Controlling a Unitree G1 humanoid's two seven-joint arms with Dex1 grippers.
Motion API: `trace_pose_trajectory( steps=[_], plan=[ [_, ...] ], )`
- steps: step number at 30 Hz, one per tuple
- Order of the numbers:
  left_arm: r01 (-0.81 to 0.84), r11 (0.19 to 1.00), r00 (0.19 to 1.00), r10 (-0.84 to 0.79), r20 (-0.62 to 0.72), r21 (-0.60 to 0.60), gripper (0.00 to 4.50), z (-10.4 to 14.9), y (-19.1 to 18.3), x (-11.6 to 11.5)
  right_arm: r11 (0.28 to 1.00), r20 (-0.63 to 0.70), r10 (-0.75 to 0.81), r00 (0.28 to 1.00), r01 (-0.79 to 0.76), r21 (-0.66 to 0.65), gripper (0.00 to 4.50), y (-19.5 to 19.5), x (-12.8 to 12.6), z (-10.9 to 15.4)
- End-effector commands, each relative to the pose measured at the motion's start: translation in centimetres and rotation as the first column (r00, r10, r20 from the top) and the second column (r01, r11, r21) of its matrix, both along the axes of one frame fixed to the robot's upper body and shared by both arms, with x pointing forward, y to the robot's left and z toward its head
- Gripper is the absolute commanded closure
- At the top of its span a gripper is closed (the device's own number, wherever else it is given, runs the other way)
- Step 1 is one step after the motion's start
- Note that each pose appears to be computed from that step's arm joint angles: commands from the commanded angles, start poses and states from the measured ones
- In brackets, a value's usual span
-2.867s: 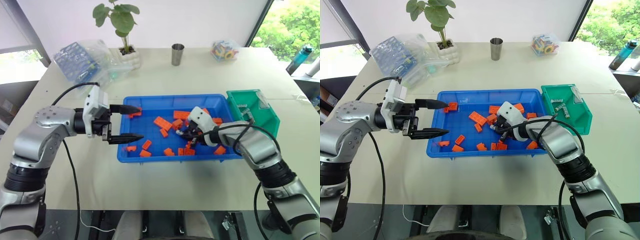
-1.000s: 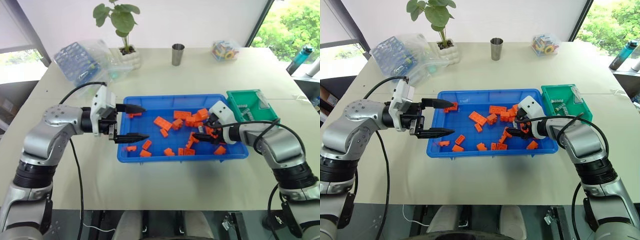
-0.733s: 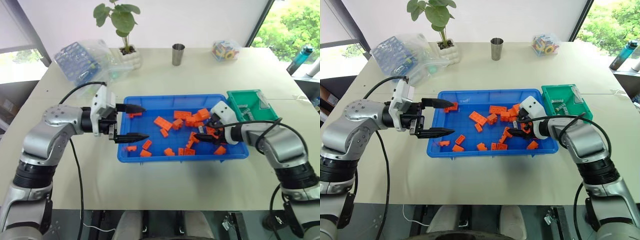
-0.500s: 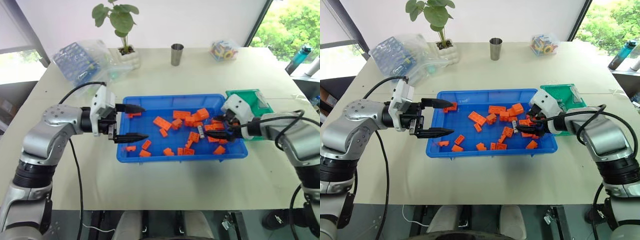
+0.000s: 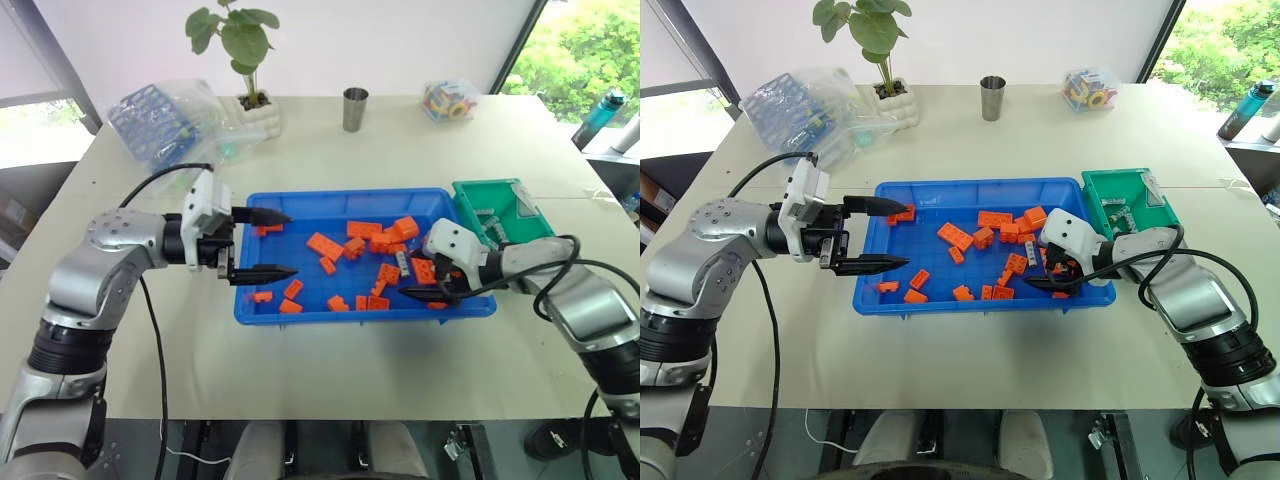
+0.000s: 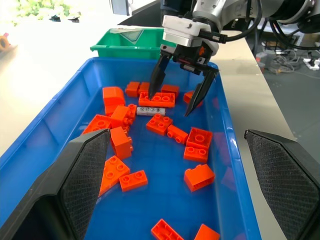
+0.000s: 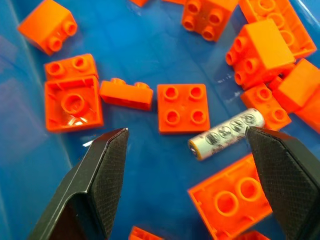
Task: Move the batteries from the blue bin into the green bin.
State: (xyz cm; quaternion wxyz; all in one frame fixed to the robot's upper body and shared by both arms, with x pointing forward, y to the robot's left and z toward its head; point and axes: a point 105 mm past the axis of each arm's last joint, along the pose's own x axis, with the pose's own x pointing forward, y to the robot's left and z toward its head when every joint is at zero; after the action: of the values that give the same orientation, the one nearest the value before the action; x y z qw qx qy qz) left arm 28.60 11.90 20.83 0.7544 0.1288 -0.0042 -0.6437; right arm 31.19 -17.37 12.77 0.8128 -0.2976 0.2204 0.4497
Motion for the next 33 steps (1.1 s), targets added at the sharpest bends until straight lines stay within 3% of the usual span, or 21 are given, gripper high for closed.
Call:
trace_pose_trajectory(
  steps=[1,12,20,28,32,33],
  plan=[
    [0.006,1.000,0.998,-0.007,0.058,0.006,0.00,1.0,0.0,-0.3,1.000,0.021,0.001,1.000,-0.001,-0.013,0.65,0.4,0.6,0.0],
    [0.003,1.000,0.998,-0.003,0.068,0.005,0.00,1.3,0.0,-0.1,0.997,-0.015,-0.052,0.999,0.051,-0.061,0.65,-0.3,2.2,-1.3],
    [-0.006,1.000,0.998,0.005,0.066,0.007,0.00,1.0,0.1,-0.2,1.000,-0.043,-0.021,0.999,0.022,0.013,0.65,2.1,1.9,-0.2],
    [-0.008,1.000,0.997,0.007,0.071,0.012,0.00,1.0,0.2,-0.1,0.997,-0.053,-0.078,0.996,0.077,-0.008,0.65,1.7,2.4,-1.3],
    [-0.007,1.000,0.997,0.006,0.071,0.013,0.00,1.0,0.3,0.0,0.996,-0.047,-0.087,0.995,0.087,0.003,1.75,1.6,2.5,-1.1],
    [-0.006,1.000,0.997,0.005,0.071,0.013,0.00,1.0,0.3,0.0,0.996,-0.043,-0.088,0.995,0.089,0.004,2.36,1.6,2.5,-1.1]
  ],
)
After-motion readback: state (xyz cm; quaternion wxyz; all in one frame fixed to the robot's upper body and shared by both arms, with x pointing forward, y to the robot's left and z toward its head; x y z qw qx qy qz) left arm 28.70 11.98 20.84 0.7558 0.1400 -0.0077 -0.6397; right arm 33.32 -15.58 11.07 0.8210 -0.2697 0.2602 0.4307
